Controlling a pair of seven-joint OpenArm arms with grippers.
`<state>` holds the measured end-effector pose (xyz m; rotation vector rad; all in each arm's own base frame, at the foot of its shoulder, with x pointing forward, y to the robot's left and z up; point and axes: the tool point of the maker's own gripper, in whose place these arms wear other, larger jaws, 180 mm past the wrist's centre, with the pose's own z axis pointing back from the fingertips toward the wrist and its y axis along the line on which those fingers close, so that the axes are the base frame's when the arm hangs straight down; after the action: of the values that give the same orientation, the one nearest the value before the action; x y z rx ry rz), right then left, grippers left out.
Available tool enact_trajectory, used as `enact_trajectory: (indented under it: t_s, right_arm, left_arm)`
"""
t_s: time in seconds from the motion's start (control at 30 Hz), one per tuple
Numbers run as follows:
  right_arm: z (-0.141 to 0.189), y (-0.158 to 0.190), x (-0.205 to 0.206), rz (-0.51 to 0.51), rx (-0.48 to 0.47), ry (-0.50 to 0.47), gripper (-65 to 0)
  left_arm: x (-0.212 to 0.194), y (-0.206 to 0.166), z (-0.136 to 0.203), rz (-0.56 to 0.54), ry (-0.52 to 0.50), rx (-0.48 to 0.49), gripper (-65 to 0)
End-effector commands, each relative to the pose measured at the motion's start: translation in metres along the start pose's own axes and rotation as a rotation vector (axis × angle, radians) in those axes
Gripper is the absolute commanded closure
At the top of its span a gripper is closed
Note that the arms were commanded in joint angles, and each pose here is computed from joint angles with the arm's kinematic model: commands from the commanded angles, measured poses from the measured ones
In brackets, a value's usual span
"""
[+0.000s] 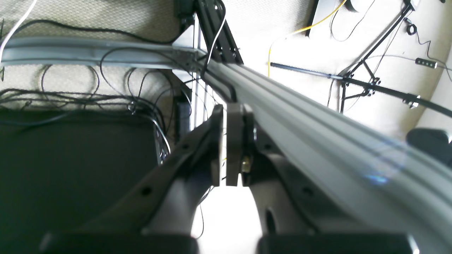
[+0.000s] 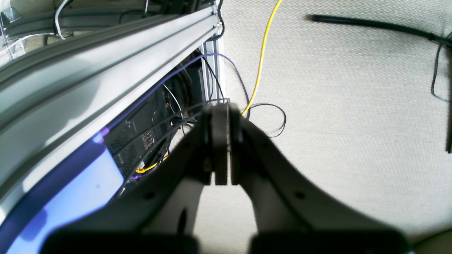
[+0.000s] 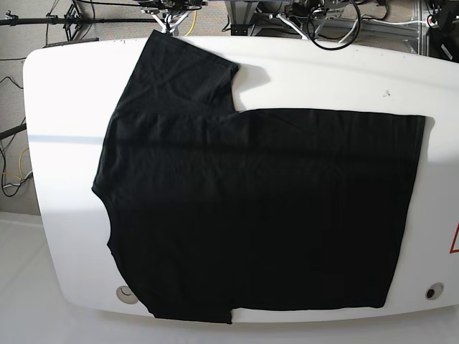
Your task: Fold the T-shirt properly
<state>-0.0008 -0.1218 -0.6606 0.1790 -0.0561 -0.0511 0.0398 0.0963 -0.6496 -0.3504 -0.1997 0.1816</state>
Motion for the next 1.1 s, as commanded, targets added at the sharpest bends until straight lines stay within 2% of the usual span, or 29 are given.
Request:
enact_trajectory:
  t_s: [0.0,0.33,0.4,0.87,1.07]
  right_arm:
    - [0.008,-0.016,-0.039,0.010,-0.016,0.044,0.0]
    - [0.011,-0.023,-0.048,0.014,-0.024,0.052,0.0]
    - [0.012,-0.023,-0.057,0.018,-0.026,0.069,0.0]
    - [0.019,-0.029,-0.075,0.022,-0.034,0.071,0.0]
    - [0.019,-0.027,-0.069,0.027,-0.028,0.053,0.0]
  left_arm:
    - [-0.067,0.024,0.021,0.004,0.103,0.033,-1.2]
    - [-0.076,0.028,0.025,0.008,0.115,0.043,-1.0]
    - [-0.080,0.031,0.028,-0.033,0.135,0.040,-0.8]
    - [-0.092,0.055,0.044,-0.009,0.095,0.108,0.0]
    - [-0.095,0.062,0.051,0.002,0.095,0.122,-0.6]
